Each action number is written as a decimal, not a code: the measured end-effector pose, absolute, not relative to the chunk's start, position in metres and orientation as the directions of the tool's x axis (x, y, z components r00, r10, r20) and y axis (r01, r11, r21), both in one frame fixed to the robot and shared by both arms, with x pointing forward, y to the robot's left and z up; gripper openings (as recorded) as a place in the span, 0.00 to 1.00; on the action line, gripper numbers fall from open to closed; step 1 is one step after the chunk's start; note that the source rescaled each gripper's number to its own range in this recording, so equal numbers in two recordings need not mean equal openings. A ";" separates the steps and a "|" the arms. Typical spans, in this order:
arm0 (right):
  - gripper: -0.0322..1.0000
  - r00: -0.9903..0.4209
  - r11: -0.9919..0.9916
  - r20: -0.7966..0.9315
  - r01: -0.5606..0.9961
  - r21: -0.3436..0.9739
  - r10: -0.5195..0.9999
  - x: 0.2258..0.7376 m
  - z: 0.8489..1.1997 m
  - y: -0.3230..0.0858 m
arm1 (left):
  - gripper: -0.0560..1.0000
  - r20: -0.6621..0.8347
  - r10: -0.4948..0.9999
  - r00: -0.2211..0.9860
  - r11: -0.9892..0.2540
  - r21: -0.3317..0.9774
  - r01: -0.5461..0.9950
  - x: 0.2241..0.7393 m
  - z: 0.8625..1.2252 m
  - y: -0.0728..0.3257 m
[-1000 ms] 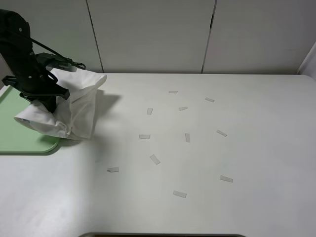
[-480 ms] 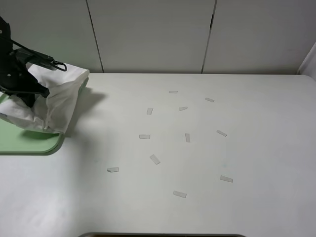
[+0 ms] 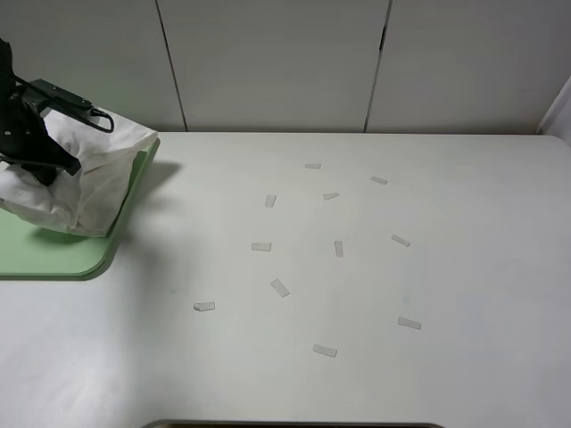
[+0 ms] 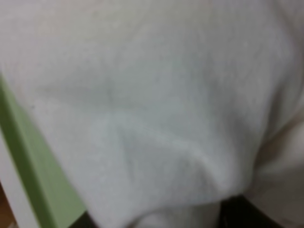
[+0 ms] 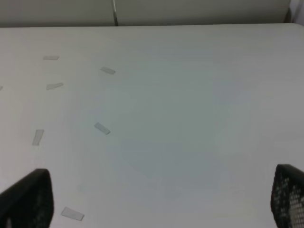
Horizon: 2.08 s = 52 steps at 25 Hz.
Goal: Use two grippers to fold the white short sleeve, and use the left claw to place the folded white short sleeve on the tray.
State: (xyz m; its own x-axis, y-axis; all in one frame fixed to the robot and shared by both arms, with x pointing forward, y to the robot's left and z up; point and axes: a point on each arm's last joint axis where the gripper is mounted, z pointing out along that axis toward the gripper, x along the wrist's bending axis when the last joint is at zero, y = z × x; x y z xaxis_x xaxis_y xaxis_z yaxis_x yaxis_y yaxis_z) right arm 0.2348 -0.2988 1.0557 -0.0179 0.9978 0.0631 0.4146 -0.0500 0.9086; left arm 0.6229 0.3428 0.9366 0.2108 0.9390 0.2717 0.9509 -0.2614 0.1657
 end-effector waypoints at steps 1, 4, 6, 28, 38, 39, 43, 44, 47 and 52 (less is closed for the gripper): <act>1.00 -0.018 -0.050 0.063 0.415 0.909 0.998 0.235 1.056 -0.299 | 0.30 0.282 0.933 0.222 -0.275 0.164 0.948 0.623 0.937 0.344; 1.00 -0.018 -0.050 0.063 0.415 0.909 0.998 0.235 1.056 -0.299 | 0.30 0.292 0.928 0.231 -0.285 0.156 0.946 0.623 0.937 0.344; 1.00 -0.018 -0.050 0.063 0.415 0.909 0.998 0.235 1.056 -0.299 | 0.30 0.292 0.928 0.232 -0.283 0.147 0.948 0.622 0.937 0.345; 1.00 -0.018 -0.050 0.063 0.415 0.909 0.998 0.235 1.056 -0.299 | 0.99 0.317 0.939 0.130 -0.177 0.124 0.976 0.617 0.937 0.359; 1.00 -0.018 -0.050 0.063 0.415 0.909 0.998 0.235 1.056 -0.299 | 1.00 0.325 0.941 0.090 -0.142 0.139 0.980 0.629 0.960 0.361; 1.00 -0.018 -0.050 0.063 0.415 0.909 0.998 0.235 1.056 -0.299 | 1.00 0.320 0.944 0.074 -0.122 0.131 0.984 0.630 0.967 0.361; 1.00 -0.018 -0.050 0.063 0.415 0.909 0.998 0.235 1.056 -0.299 | 1.00 0.283 0.959 0.008 -0.042 0.117 0.992 0.636 0.999 0.359; 1.00 -0.018 -0.050 0.063 0.415 0.909 0.998 0.235 1.056 -0.299 | 1.00 0.272 0.962 -0.005 -0.028 0.117 0.993 0.635 1.007 0.359; 1.00 -0.018 -0.050 0.063 0.415 0.909 0.998 0.235 1.056 -0.299 | 1.00 0.237 0.971 -0.032 0.001 0.127 0.992 0.631 1.025 0.355; 1.00 -0.018 -0.050 0.063 0.415 0.909 0.998 0.235 1.056 -0.299 | 1.00 0.194 0.979 -0.062 0.033 0.153 0.988 0.611 1.059 0.350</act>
State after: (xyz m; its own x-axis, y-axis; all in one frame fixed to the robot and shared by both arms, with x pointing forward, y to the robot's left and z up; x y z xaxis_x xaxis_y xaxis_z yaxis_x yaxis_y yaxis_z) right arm 0.2348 -0.2988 1.0557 -0.0179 0.9978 0.0631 0.4146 -0.0500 0.9086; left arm 0.6110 0.3499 1.0592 -0.0624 0.9791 0.1938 0.9876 0.0326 0.1534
